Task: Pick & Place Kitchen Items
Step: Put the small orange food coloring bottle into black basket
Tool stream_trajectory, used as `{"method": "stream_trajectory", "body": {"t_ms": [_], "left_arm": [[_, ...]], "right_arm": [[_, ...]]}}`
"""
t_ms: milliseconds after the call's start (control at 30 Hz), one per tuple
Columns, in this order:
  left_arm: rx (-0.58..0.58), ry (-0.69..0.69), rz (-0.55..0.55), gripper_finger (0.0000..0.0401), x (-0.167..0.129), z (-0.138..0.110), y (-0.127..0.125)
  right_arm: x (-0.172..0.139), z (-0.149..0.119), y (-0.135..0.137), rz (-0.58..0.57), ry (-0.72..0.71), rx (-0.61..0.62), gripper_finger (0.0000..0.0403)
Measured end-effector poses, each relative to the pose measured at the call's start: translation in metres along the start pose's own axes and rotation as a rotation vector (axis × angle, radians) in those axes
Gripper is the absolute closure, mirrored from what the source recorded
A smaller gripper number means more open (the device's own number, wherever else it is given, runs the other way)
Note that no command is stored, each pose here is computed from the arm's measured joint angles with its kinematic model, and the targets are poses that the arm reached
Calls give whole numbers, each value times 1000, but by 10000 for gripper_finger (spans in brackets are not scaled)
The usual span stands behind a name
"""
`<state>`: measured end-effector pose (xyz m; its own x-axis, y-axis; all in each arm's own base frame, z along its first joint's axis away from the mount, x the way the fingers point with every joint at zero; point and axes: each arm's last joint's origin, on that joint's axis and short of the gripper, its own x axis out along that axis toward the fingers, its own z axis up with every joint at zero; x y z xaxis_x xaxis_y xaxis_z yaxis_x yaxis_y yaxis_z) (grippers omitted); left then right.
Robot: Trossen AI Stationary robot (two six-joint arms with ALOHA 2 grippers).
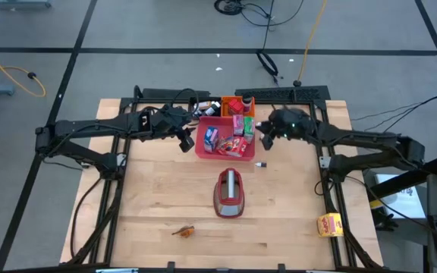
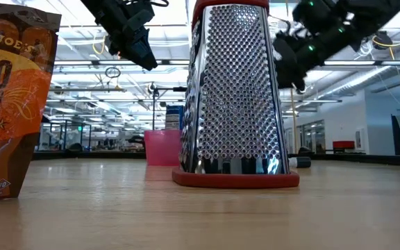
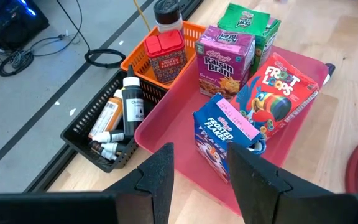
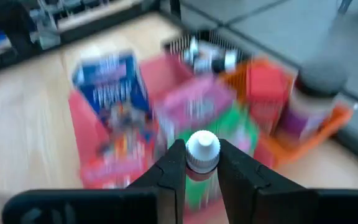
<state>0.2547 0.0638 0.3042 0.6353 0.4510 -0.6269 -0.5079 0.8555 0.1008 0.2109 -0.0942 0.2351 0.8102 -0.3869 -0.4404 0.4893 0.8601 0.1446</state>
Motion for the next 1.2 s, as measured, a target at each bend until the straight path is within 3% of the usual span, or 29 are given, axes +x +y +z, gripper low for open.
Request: {"method": "stream_trajectory", "body": {"t_ms": [233,700,1200], "left_arm": [[-4,0,0,251,0,0,0],[-6,-1,0,251,0,0,0],[-2,-1,0,251,0,0,0]], "right_arm": [[17,42,2,30,-26,-48,343],[109,94,-12,155,20,-73,343],[189,112,-23,157,23,-75,343]]}}
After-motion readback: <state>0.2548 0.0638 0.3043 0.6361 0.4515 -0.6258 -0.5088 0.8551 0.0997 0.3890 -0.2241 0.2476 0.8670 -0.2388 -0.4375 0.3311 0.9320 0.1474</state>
